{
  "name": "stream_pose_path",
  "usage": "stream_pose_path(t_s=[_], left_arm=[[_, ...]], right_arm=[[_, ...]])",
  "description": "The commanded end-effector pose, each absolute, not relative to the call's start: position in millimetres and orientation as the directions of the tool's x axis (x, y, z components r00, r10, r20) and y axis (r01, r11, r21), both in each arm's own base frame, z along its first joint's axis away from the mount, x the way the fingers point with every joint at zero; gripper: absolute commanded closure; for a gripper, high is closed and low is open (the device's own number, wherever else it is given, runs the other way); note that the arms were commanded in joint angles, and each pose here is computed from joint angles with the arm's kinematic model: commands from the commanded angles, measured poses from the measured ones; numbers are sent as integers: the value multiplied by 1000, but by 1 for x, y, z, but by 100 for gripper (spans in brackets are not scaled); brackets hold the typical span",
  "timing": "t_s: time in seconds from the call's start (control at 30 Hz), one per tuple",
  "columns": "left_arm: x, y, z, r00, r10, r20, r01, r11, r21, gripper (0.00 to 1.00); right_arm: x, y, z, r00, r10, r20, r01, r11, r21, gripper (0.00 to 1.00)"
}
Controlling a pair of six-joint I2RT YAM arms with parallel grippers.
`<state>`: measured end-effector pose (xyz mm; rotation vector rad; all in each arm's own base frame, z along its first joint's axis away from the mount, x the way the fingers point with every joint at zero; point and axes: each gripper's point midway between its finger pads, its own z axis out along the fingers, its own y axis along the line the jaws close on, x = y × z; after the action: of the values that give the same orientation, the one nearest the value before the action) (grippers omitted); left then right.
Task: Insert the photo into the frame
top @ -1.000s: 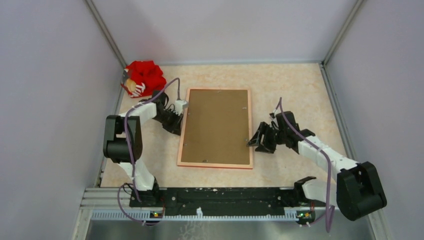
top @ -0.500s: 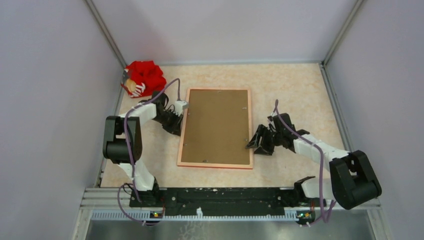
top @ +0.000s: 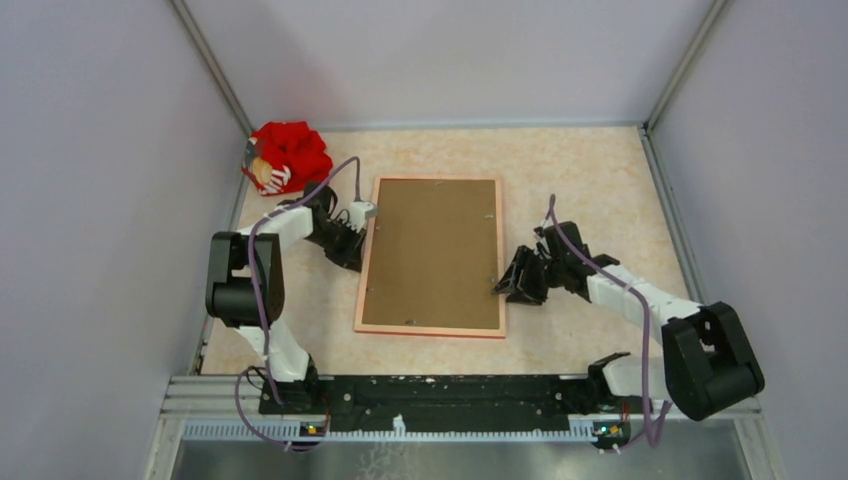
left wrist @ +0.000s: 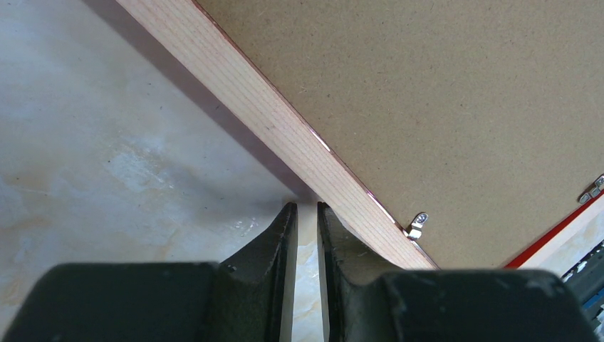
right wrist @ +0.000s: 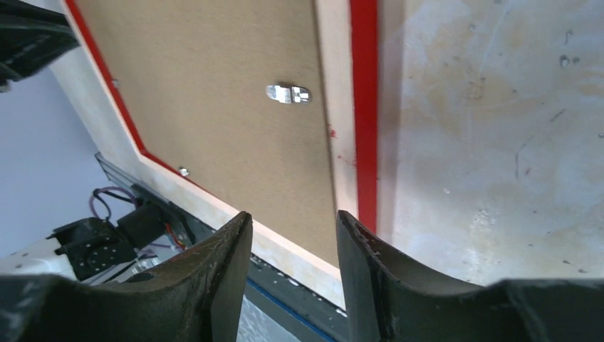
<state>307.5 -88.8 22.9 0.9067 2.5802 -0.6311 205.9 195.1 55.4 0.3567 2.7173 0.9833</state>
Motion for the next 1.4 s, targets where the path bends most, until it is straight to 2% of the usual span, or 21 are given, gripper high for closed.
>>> stream_pose_path(t_s=[0.0,0.43,1.37], left_arm=[[288,-91,14,-762,514,-394,641,689,-339,77],[290,-92,16,-761,510,-401,641,688,-341,77],[277,-113,12,-739,536,-408,671,641,-373,79]], right_arm=[[219,203,90,-930,298,-213,74,722,688,54],[193,212,59,-953,278,-118,121,709,695,57],[189,229,37,-965,240,-101,116,742,660,58]])
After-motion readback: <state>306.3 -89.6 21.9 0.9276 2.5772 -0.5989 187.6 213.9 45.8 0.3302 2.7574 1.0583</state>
